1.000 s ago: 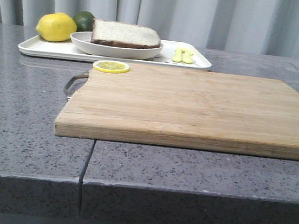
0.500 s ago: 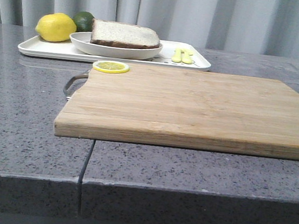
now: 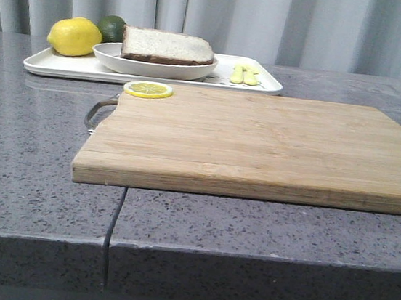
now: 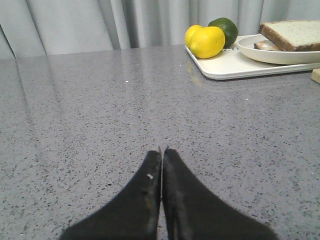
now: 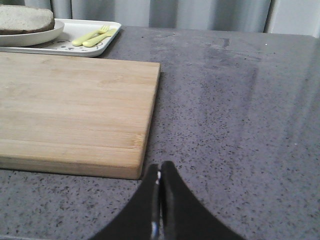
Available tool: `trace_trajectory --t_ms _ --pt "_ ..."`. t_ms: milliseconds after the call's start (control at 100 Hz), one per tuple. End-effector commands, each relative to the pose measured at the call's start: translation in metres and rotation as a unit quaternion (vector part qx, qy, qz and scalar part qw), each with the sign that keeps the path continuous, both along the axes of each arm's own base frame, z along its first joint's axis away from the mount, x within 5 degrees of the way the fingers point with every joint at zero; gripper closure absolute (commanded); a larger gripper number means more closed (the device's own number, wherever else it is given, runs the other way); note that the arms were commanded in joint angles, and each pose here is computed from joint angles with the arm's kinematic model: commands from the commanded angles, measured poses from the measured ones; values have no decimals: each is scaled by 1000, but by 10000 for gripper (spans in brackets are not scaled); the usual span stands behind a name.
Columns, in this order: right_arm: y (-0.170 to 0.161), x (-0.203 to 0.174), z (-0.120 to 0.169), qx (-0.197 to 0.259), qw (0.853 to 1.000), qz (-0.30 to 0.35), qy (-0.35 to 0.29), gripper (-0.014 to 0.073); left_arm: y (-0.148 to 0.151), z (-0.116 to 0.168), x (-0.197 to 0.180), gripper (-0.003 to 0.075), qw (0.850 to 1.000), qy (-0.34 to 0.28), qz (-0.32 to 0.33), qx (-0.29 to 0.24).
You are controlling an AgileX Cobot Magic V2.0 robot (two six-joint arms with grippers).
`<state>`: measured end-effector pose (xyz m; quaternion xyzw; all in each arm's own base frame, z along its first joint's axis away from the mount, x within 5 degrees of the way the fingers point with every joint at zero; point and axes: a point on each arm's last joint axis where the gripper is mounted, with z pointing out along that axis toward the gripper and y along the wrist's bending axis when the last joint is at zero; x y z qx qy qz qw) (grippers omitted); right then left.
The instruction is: Place bread and move sandwich to tray
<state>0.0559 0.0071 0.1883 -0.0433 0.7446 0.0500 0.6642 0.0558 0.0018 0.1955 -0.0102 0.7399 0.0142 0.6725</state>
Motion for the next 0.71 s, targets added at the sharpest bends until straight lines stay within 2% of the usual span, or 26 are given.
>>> trace_trajectory --t_ms 0,700 --pt "0 -1 9 11 998 0 -56 662 0 4 -1 739 999 -49 2 0" --pt "0 -1 9 11 999 -1 -53 662 0 4 -1 739 999 -49 2 0"
